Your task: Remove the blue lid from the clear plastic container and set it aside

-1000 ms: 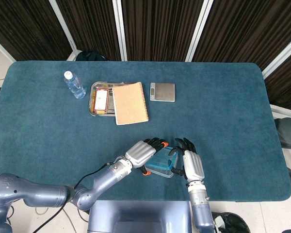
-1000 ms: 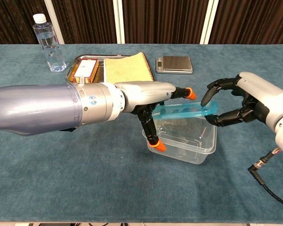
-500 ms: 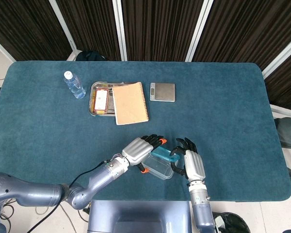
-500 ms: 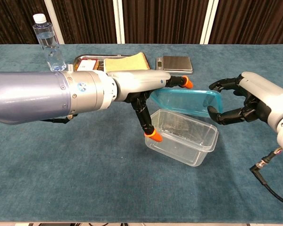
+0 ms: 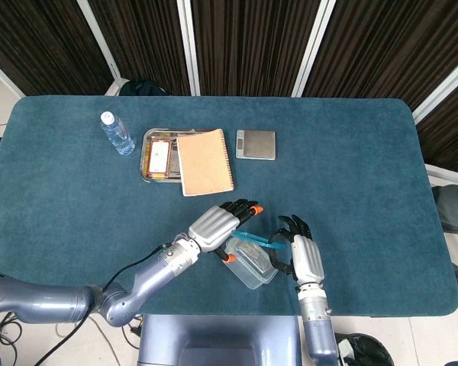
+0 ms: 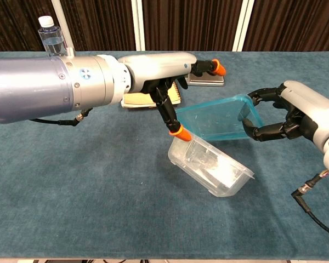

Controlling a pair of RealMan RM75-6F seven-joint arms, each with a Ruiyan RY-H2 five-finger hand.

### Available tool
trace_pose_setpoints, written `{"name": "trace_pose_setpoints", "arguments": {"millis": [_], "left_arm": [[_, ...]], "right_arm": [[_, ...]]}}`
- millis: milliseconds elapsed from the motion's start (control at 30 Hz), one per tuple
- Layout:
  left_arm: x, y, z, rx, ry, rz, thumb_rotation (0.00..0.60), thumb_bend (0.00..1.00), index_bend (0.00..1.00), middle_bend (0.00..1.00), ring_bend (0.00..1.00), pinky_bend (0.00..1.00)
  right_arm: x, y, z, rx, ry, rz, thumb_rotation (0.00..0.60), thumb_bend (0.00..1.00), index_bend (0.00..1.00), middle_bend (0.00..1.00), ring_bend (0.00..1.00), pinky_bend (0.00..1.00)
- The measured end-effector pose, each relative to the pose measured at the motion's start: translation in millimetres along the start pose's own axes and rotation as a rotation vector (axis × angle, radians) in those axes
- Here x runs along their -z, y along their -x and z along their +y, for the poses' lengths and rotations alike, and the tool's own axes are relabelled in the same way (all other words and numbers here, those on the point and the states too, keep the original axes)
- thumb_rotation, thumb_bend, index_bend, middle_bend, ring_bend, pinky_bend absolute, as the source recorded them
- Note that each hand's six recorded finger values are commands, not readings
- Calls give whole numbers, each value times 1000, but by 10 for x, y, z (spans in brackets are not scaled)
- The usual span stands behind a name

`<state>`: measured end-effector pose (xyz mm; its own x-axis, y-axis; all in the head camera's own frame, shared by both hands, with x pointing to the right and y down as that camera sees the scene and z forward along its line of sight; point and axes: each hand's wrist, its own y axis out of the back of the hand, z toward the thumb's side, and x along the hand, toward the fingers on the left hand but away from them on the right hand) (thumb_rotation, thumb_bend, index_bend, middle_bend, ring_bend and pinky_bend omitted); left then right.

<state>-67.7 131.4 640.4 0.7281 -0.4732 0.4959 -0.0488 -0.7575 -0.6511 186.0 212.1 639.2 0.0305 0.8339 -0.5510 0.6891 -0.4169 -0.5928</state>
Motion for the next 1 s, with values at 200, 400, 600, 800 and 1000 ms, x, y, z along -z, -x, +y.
{"name": "trace_pose_setpoints", "arguments": {"millis": [200, 400, 600, 800, 1000], "left_arm": [[18, 55, 133, -25, -2, -7, 600, 0, 0, 0, 0, 160], [74, 112, 218, -48, 3, -1, 600, 0, 0, 0, 0, 160], [149, 163, 281, -65, 15, 12, 600, 0, 0, 0, 0, 160], [254, 249, 332, -84, 18, 31, 600, 0, 0, 0, 0, 160], [370, 379, 461, -119, 21, 50, 600, 0, 0, 0, 0, 160]], "right_arm": [[-26, 30, 27, 14, 5, 12, 600, 602, 597, 188, 0, 0], [-56, 72, 43, 27, -1, 18, 600, 602, 601, 193, 0, 0], [-122, 168, 96, 53, -15, 34, 600, 602, 600, 193, 0, 0], [-168, 312, 204, 91, -36, 43, 600, 603, 601, 195, 0, 0], [-89, 456, 369, 125, -82, 21, 600, 603, 601, 195, 0, 0]]}}
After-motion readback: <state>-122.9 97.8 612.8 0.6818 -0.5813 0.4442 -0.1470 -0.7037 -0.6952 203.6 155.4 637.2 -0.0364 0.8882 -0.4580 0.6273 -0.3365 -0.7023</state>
